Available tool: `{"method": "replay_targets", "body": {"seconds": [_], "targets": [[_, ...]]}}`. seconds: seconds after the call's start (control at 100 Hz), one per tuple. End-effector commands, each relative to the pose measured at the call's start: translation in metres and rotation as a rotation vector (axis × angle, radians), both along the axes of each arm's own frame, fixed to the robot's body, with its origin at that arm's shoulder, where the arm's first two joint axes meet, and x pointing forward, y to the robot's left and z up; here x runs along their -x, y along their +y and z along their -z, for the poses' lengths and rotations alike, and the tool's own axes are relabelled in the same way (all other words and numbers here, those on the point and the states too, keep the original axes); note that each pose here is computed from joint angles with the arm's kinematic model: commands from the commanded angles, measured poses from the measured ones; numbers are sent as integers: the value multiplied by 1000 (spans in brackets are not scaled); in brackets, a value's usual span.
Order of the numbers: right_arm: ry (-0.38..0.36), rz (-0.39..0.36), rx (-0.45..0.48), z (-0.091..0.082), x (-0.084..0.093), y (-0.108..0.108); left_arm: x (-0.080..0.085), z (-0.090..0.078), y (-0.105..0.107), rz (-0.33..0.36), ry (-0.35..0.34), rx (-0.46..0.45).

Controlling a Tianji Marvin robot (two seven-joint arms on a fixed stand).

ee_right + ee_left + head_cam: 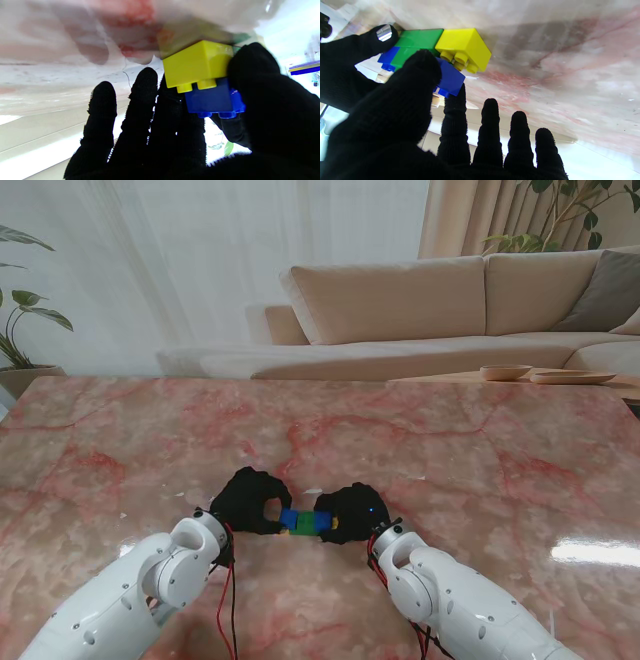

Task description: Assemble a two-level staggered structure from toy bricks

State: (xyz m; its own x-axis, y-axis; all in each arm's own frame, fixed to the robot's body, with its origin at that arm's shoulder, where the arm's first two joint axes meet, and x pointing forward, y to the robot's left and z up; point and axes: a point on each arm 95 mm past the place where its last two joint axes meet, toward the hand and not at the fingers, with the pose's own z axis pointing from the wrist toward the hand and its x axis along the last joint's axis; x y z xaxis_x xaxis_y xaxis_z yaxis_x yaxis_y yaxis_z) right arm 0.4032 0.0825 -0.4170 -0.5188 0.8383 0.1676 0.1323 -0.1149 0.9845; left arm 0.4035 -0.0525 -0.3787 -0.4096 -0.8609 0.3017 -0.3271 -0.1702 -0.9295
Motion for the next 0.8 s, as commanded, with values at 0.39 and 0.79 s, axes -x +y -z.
{"method": "replay_targets", "body": {"seconds": [0.39, 0.79], "targets": [[51, 0, 23, 14, 8, -2, 1, 4, -3, 11, 4, -3], [53, -1, 21, 14, 8, -3, 2, 2, -4, 32, -6, -29]]}}
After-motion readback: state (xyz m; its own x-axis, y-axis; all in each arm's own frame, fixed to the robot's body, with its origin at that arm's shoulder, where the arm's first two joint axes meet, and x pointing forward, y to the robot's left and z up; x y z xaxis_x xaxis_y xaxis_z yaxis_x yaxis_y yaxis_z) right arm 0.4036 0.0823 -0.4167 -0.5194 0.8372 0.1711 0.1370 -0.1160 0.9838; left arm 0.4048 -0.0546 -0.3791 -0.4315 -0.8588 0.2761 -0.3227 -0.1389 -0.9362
